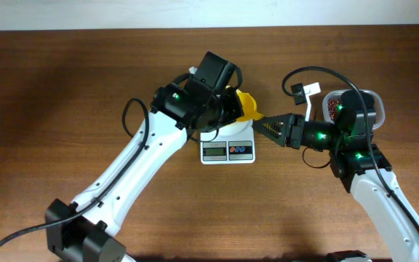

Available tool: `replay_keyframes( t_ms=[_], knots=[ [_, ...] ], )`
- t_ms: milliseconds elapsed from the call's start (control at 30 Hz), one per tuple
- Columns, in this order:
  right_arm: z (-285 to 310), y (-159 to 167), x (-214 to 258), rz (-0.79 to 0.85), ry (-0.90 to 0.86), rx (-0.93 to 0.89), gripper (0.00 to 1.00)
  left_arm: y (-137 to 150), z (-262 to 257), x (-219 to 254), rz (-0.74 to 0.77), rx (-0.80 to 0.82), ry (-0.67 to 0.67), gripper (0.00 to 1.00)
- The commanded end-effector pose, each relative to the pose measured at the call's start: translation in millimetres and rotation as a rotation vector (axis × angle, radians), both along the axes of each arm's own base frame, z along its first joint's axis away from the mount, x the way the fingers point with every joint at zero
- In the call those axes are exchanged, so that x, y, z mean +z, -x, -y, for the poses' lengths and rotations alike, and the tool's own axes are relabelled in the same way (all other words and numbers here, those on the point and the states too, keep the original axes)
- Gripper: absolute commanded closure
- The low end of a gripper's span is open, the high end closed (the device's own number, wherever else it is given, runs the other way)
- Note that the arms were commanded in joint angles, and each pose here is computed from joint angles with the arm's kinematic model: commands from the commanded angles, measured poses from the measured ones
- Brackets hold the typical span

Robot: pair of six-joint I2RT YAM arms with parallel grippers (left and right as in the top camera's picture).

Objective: Scoop item into bowl and weigh 50g on scale
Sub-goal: 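Carry the scoop over the scale and extend the right gripper toward it, then grasp the scoop handle with the right gripper and release the left gripper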

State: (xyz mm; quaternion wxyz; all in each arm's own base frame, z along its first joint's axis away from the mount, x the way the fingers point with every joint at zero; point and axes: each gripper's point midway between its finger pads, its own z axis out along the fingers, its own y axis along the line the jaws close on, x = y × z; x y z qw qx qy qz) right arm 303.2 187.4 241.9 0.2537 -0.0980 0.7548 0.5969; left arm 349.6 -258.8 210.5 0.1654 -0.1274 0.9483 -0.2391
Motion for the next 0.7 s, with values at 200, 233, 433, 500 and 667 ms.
replay_keyframes(
  t_ms=[200, 233, 433, 500, 667],
  knots=[
    [-3.5, 1.5, 6.8, 0.026, -0.008, 0.03, 0.62, 6.5, 13.8, 15.8, 0.038, -0.022, 0.03, 1.0],
    [-3.5, 1.4, 6.7, 0.026, -0.007, 0.029, 0.62, 6.4, 13.7, 15.7, 0.038, -0.021, 0.029, 1.0],
    [-1.6, -4.4, 4.3, 0.027, 0.008, -0.006, 0.53, 6.5, 13.5, 15.6, -0.011, 0.072, 0.072, 1.0],
    [-0.3, -7.8, 3.0, 0.027, 0.017, -0.027, 0.53, 6.6, 12.6, 15.1, -0.033, 0.115, 0.087, 1.0],
    [4.1, -18.1, -1.2, -0.002, 0.035, -0.096, 0.53, 4.1, 5.7, 12.7, -0.071, 0.242, 0.102, 1.0]
  ],
)
